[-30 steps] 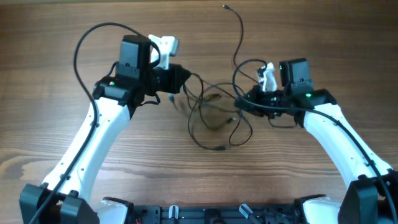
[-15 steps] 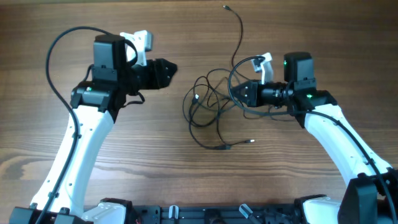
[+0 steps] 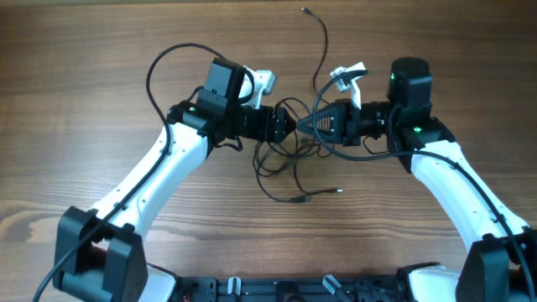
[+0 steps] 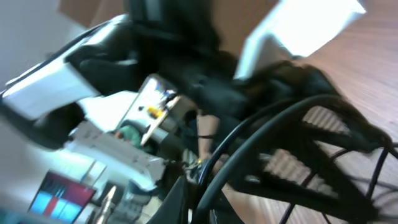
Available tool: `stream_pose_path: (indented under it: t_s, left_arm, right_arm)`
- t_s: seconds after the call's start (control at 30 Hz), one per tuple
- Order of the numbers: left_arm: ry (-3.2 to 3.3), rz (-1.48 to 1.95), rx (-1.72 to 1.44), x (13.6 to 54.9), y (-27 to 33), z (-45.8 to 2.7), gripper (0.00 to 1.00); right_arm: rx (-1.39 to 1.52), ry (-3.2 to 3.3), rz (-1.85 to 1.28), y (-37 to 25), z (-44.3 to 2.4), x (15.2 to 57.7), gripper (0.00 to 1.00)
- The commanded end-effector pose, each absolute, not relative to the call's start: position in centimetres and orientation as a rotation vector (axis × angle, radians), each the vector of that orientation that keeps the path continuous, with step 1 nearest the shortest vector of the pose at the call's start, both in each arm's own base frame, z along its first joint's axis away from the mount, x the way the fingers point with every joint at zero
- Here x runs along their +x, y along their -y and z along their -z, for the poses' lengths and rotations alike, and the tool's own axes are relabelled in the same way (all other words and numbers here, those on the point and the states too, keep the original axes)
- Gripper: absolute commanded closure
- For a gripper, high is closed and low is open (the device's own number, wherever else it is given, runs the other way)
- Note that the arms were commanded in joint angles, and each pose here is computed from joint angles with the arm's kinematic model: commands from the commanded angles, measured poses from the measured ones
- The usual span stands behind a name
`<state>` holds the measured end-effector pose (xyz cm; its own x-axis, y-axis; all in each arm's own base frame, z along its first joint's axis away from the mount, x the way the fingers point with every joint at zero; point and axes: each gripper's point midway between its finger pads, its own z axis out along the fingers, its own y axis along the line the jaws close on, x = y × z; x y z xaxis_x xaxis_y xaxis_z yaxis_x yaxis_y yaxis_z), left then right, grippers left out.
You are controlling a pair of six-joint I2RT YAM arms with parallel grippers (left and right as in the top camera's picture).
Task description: Untangle cables
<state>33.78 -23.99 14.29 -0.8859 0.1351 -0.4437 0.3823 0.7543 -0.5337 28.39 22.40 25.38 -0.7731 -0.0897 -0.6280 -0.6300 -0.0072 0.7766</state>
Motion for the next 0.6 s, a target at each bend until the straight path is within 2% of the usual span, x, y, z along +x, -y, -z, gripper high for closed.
stream_pose_path:
  t_s: [0.0,0.07,0.1,0.13,0.17,0.2,0.27,0.43,0.5,0.57]
  left_arm:
    - [-2.549,0.772,0.388,35.4,23.1,-13.7,0.20]
    - [-2.491,0.781,0.383,36.4,23.5,-14.6,0.24]
    - [-2.467,0.786,0.383,36.8,23.7,-14.9,0.30]
    - [-2.433,0.791,0.388,37.3,23.9,-15.4,0.42]
    - [-2.403,0.793,0.388,37.8,24.0,-16.0,0.62]
    - [-2.382,0.793,0.375,38.2,23.7,-16.5,0.76]
    - [-2.340,0.780,0.334,38.9,22.2,-18.1,0.96]
    - [-2.205,0.722,0.189,39.9,16.3,-24.0,0.96]
    - [-2.137,0.722,0.104,39.7,14.1,-26.9,0.96]
    - [-2.067,0.734,0.105,38.9,13.1,-29.5,0.96]
  right_arm:
    - [-0.817,-1.837,-1.955,-22.3,-27.1,27.0,0.89]
    - [-0.792,-1.849,-1.928,-22.4,-27.0,27.5,0.90]
    - [-0.779,-1.858,-1.925,-22.4,-26.9,27.6,0.91]
    - [-0.751,-1.877,-1.919,-22.4,-26.8,27.9,0.92]
    - [-0.672,-1.927,-1.897,-22.5,-26.3,28.7,0.94]
    - [-0.587,-1.981,-1.864,-22.5,-25.6,29.5,0.94]
    - [-0.351,-2.142,-1.747,-22.1,-22.8,31.4,0.94]
    - [0.085,-2.469,-1.318,-18.7,-15.4,33.7,0.89]
    - [0.213,-2.576,-1.127,-16.7,-12.8,33.5,0.72]
    - [0.291,-2.648,-0.942,-14.8,-10.8,33.3,0.75]
